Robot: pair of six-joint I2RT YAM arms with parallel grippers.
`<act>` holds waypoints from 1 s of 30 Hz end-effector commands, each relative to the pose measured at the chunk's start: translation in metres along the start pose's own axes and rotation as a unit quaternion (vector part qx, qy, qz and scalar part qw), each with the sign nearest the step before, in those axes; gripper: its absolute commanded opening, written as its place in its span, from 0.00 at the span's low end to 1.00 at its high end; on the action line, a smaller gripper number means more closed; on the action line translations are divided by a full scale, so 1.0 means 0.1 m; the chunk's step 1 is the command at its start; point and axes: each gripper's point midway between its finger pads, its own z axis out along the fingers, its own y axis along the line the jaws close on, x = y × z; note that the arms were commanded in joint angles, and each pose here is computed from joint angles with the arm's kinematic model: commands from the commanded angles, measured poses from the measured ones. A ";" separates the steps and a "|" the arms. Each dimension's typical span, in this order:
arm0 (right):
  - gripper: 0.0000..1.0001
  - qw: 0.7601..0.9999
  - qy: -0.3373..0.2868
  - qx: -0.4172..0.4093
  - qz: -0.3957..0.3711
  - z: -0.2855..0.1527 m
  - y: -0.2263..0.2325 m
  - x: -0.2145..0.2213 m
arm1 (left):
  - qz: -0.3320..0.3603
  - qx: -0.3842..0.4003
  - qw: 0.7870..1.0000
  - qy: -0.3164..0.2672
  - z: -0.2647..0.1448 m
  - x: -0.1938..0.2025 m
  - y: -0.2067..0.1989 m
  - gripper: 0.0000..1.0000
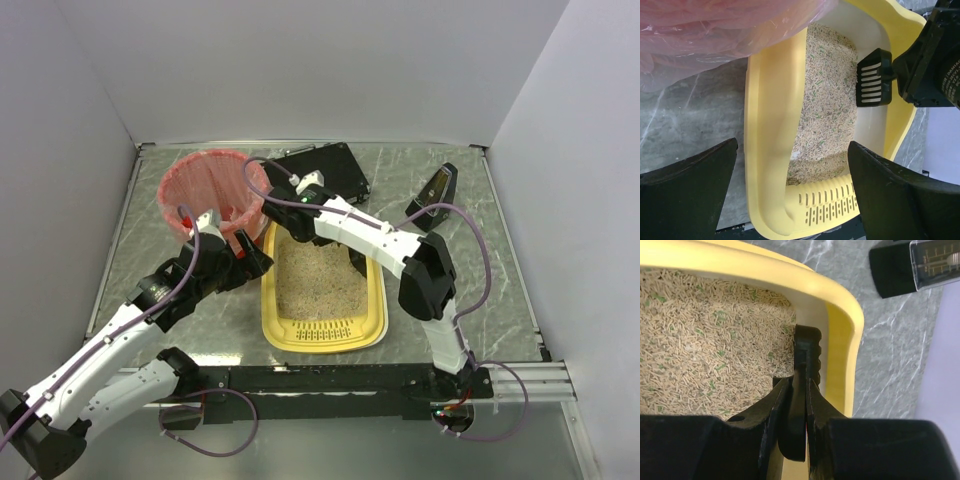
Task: Clean the litter box
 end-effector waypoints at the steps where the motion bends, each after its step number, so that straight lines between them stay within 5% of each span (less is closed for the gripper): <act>1: 0.00 0.996 0.062 -0.020 -0.065 -0.06 -0.15 0.32 | -0.009 0.006 1.000 -0.018 -0.06 -0.10 -0.04 0.97; 10: 0.00 0.990 0.026 -0.140 0.003 -0.25 0.09 0.13 | -0.015 0.006 1.000 -0.018 -0.06 -0.09 -0.03 0.97; 30: 0.00 0.964 -0.008 -0.262 0.051 -0.61 0.28 -0.10 | -0.002 0.009 1.000 0.013 0.16 0.01 -0.12 0.97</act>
